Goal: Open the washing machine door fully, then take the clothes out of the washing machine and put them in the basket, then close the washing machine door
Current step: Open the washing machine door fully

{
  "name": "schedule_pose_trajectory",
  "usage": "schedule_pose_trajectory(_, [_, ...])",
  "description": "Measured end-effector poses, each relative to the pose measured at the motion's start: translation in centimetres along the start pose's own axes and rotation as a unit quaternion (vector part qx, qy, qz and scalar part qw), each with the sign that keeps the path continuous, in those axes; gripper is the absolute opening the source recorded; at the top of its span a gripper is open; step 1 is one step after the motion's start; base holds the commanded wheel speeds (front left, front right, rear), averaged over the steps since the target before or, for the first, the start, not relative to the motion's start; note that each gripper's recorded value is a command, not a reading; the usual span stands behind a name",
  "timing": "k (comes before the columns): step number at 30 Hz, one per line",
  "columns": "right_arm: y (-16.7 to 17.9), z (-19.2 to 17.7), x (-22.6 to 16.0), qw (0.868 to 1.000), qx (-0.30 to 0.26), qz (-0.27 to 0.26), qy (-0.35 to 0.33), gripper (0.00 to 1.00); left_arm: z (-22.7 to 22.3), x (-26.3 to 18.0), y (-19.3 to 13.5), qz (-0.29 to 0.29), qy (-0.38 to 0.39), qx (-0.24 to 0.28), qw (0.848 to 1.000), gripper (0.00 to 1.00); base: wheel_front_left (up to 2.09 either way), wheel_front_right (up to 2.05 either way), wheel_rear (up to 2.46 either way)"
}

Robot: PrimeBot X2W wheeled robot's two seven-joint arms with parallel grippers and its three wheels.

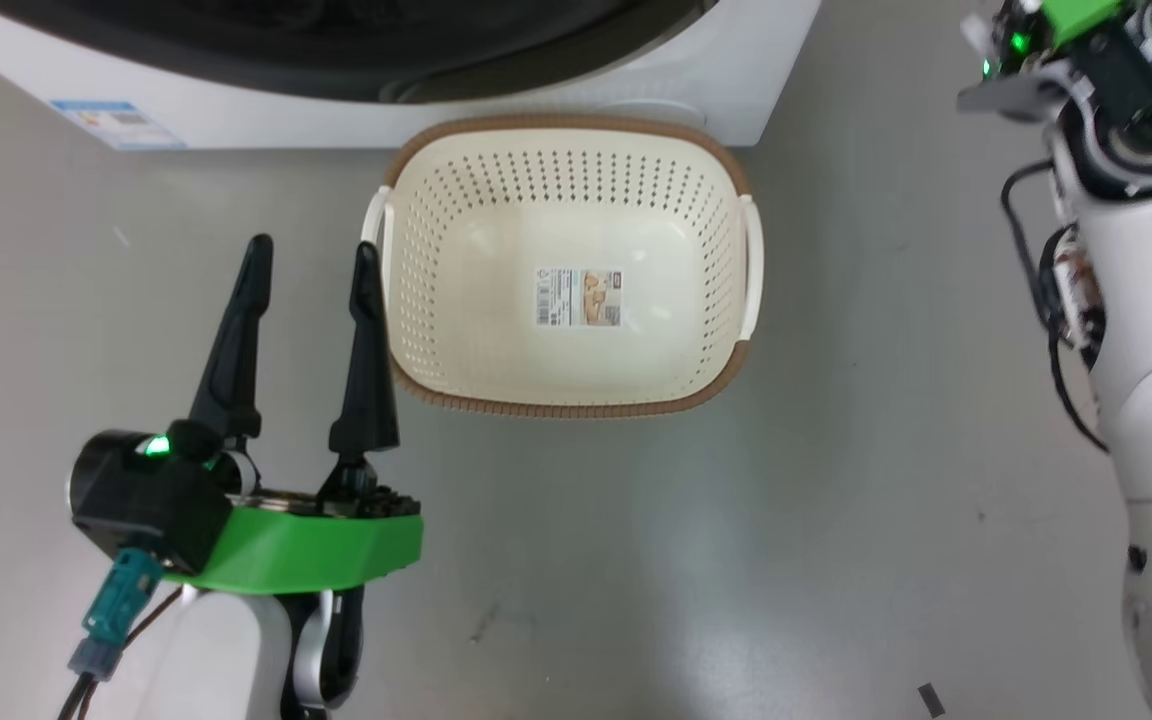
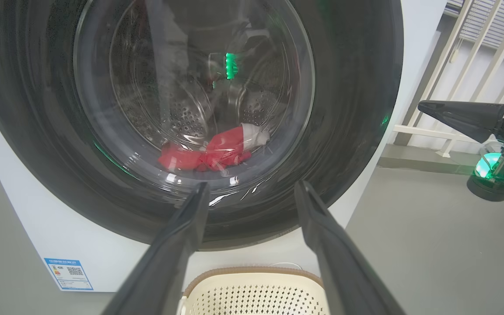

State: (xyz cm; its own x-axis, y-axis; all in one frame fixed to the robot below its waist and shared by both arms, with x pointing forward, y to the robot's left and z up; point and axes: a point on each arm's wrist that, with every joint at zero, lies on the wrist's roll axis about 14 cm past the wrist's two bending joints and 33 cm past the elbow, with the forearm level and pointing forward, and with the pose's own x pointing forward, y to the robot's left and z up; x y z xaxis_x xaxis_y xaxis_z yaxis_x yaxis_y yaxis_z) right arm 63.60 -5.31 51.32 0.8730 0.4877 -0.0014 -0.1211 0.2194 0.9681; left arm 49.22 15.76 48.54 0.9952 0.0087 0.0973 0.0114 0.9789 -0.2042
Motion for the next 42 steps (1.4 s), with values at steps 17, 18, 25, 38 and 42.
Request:
schedule_pose_trajectory(17, [-0.4,-2.2,4.4,0.996,0.033,0.025,0.073,0.00,-2.2,0.0,1.9,0.020,0.027,0.008,0.999,1.00,0.00,0.00,0.00])
schedule_pose_trajectory(18, [-0.3,-2.3,4.6,0.996,0.034,0.027,0.075,0.00,-2.3,-0.1,2.0,0.022,0.028,0.009,0.999,1.00,0.00,0.00,0.00])
schedule_pose_trajectory(25, [0.0,-3.0,6.2,0.995,0.032,0.034,0.090,0.00,-2.7,0.2,2.6,0.028,0.031,0.011,0.999,1.00,0.00,0.00,0.00])
schedule_pose_trajectory(38, [1.6,-4.4,5.7,0.990,0.025,0.034,0.135,0.00,-1.4,-0.1,2.9,0.035,0.021,0.010,0.999,1.00,0.00,0.00,0.00])
schedule_pose_trajectory(42, [2.7,-4.7,5.3,0.988,0.020,0.042,0.146,0.00,-1.2,0.0,2.8,0.034,0.018,0.007,0.999,1.00,0.00,0.00,0.00])
